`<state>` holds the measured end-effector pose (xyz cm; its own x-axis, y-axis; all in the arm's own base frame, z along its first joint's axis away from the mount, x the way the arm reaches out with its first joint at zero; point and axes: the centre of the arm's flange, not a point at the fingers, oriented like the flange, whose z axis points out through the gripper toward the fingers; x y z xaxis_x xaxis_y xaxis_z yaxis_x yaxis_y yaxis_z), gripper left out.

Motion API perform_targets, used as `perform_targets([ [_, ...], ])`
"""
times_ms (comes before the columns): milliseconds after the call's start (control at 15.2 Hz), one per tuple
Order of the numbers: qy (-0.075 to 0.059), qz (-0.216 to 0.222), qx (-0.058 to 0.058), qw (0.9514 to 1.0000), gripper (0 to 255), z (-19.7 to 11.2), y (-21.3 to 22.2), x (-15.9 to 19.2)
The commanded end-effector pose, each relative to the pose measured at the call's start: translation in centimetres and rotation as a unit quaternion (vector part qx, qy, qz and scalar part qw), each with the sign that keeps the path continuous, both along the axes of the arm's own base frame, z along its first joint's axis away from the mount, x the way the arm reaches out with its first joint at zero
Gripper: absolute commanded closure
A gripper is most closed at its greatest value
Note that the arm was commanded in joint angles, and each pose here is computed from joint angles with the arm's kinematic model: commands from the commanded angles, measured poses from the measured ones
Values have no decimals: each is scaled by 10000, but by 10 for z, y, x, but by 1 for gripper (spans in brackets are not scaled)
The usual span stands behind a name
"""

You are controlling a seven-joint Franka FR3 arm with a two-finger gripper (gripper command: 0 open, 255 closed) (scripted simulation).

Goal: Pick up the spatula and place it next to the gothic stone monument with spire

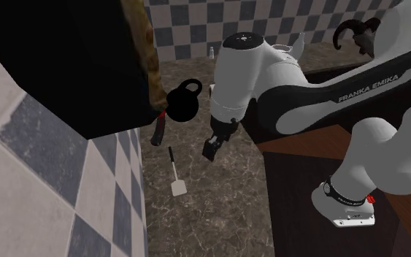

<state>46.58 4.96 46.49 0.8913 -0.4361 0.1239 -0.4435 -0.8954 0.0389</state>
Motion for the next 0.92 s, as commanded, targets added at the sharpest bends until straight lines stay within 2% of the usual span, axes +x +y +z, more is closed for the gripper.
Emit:
perform_targets([
  [0, 0, -278, 32, 9996, 0, -22, -3, 19],
  [396, 25, -1067, 116, 9942, 0, -83, -15, 71],
  [594, 37, -1459, 157, 9892, 0, -113, -23, 97],
  [858, 53, -1979, 212, 9800, 0, -154, -37, 129],
])
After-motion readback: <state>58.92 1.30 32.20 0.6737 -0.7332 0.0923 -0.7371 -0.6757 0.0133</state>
